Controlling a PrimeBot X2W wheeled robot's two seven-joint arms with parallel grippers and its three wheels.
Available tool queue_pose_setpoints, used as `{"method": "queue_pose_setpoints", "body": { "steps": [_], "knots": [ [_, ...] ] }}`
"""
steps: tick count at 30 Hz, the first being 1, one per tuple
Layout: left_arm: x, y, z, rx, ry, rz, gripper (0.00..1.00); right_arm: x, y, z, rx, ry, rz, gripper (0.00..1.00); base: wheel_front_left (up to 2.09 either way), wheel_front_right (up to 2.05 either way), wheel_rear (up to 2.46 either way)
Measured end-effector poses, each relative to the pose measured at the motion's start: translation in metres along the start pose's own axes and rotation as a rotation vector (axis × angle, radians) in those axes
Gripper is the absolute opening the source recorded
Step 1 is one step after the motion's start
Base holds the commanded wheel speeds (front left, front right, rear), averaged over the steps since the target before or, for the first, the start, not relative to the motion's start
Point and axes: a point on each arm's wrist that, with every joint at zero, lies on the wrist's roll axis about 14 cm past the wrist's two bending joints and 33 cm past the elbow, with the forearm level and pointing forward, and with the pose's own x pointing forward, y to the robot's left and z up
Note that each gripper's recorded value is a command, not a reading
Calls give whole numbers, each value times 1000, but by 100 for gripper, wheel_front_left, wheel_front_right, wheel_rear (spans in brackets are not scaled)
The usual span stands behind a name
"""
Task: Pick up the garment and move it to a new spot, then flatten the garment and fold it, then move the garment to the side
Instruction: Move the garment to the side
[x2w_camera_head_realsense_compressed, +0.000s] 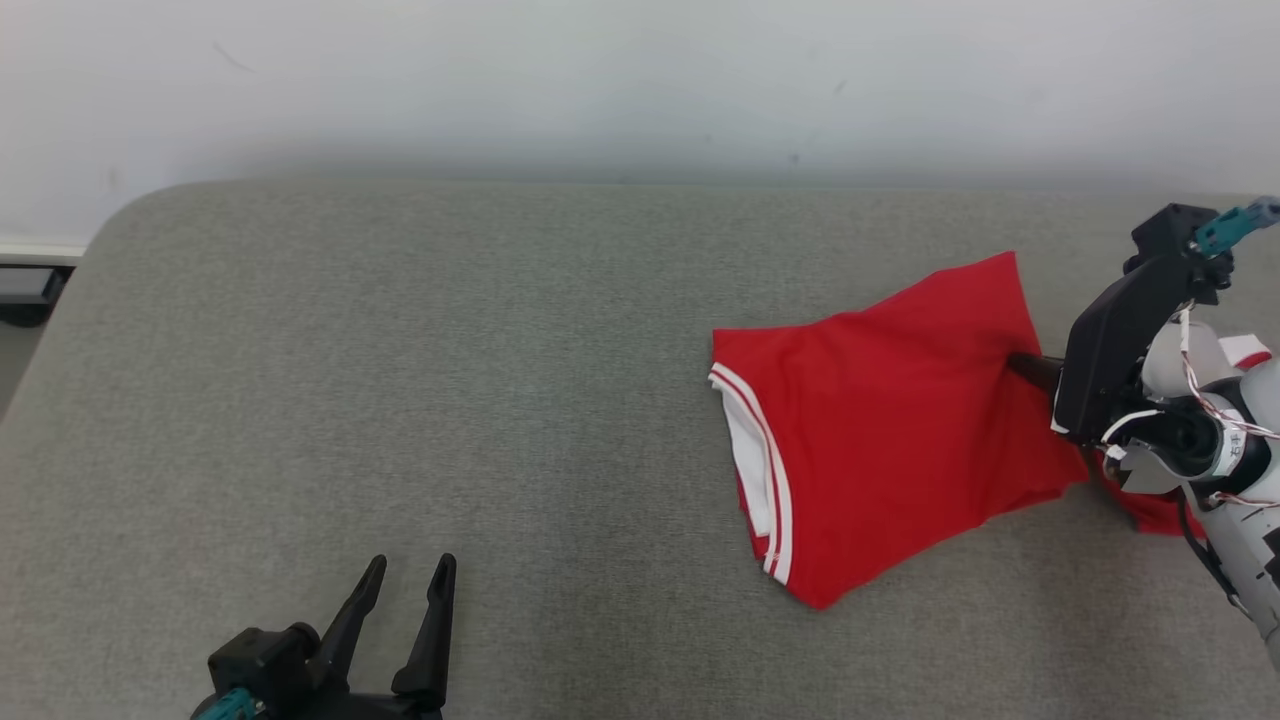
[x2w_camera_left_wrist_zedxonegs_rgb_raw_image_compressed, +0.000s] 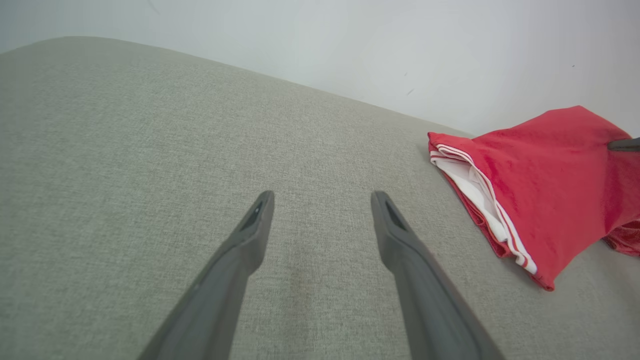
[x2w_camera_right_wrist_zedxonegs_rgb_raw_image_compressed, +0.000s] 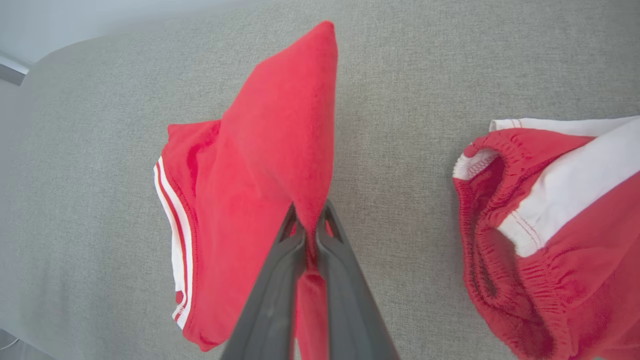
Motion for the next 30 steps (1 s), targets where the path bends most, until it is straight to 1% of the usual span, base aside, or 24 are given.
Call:
{"method": "queue_pose_setpoints", "body": {
  "steps": [5,10,18,23,30],
  "knots": [
    [7,-8,-3,2,11,-36,100,-9,-19,4,13,-20,-45,0,0,0,0],
    [13,-17,-6,7,22,-72,100,-22,-46,11,21,-39,-115,0,0,0,0],
    [18,-31,-11,24,39,-129,100,-41,-69,28,23,-81,-187,0,0,0,0],
    [20,-36,-13,38,46,-150,100,-50,-79,30,23,-79,-223,0,0,0,0],
    [21,-45,-18,38,60,-185,100,-67,-94,48,25,-121,-274,0,0,0,0]
  ]
}}
